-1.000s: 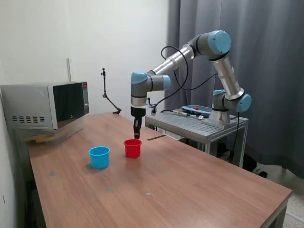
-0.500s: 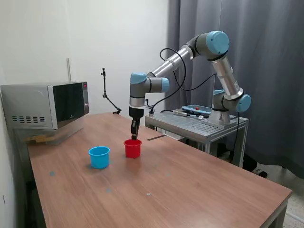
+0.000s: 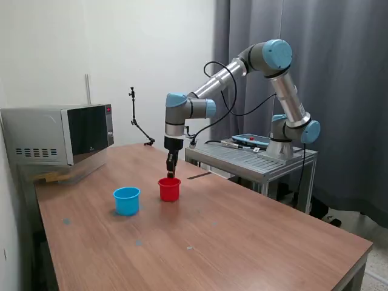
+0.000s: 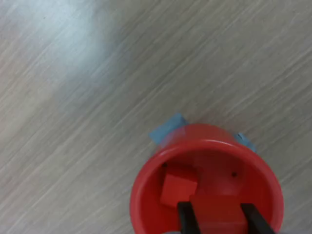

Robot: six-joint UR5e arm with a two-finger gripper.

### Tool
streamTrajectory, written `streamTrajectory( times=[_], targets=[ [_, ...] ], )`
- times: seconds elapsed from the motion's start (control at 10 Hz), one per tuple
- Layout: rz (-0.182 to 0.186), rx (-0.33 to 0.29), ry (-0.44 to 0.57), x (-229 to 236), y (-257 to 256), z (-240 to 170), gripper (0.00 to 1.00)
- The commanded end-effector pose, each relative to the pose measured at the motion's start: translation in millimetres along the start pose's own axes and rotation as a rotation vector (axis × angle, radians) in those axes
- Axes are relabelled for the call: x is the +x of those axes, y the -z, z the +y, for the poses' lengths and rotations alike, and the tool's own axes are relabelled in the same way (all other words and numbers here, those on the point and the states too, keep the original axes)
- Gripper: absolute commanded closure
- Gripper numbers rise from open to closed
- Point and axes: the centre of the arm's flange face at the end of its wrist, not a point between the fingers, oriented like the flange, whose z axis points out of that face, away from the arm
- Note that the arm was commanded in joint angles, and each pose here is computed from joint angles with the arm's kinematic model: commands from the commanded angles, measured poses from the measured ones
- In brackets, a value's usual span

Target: Place red objects in the red bin, and blue objects in the blue bin.

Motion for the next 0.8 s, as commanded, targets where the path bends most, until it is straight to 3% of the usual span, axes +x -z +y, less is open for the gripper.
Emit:
streamTrajectory(
  times=[0.0, 0.2, 0.3, 0.7],
  targets=[
    [0.000, 0.002, 0.000, -0.6, -1.0, -0.3, 1.00],
    [0.000, 0.002, 0.000, -0.5, -0.5, 0.0, 1.00],
    [-0.002, 0.002, 0.000, -0.6, -0.5, 0.1, 0.00],
    [-0.002, 0.001, 0.001, 0.5, -0.8, -0.2, 0.00]
  ],
)
